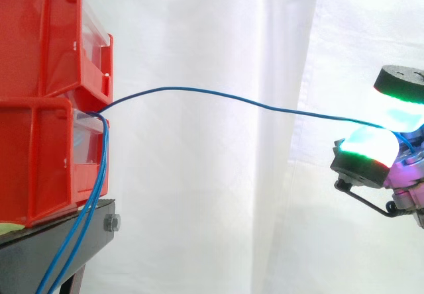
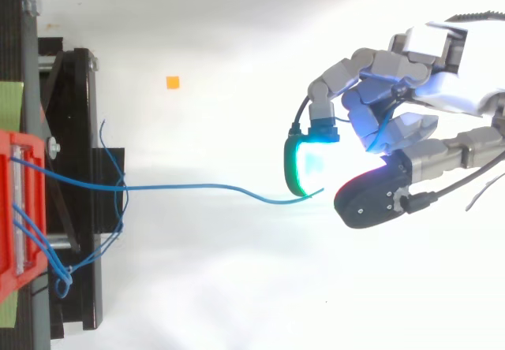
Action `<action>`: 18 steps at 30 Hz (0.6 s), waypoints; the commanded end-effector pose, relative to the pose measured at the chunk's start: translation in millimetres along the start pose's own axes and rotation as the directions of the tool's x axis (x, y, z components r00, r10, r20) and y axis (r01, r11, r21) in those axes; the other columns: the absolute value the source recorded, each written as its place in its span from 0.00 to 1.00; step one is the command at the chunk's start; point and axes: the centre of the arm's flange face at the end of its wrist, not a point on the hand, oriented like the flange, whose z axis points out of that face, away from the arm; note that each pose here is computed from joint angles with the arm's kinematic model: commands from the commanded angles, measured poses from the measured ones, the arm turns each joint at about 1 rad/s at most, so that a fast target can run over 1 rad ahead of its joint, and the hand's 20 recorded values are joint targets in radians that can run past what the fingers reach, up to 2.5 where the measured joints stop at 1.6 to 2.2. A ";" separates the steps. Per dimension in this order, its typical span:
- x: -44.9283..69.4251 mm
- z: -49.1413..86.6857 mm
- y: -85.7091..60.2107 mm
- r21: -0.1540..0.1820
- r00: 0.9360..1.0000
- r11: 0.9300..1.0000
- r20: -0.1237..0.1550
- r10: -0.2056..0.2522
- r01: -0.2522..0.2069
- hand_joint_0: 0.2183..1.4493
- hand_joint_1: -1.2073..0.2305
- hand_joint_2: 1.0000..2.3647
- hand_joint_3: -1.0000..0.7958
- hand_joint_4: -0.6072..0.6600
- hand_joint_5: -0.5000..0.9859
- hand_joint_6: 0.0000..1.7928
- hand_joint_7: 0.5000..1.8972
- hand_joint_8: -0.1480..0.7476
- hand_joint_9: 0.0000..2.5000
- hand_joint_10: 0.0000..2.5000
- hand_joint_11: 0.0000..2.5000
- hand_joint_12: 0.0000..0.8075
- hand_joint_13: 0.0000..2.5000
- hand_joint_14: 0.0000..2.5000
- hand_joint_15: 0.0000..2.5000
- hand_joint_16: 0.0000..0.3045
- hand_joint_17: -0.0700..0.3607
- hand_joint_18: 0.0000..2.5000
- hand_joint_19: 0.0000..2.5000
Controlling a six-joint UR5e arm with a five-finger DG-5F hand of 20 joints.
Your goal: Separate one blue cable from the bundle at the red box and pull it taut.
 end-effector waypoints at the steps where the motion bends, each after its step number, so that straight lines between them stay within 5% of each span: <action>1: -0.5 0.0 0.0 0.000 1.000 1.000 0.001 0.000 0.000 0.36 0.26 0.01 0.58 0.42 0.26 0.53 0.47 0.56 0.28 1.00 0.68 0.50 0.40 1.00 0.57 0.16 0.42 0.62 0.56; 18: -0.6 -0.4 -0.7 0.001 1.000 1.000 0.001 0.000 0.000 0.36 0.26 0.01 0.58 0.41 0.26 0.53 0.47 0.56 0.28 1.00 0.68 0.49 0.40 1.00 0.57 0.16 0.42 0.63 0.58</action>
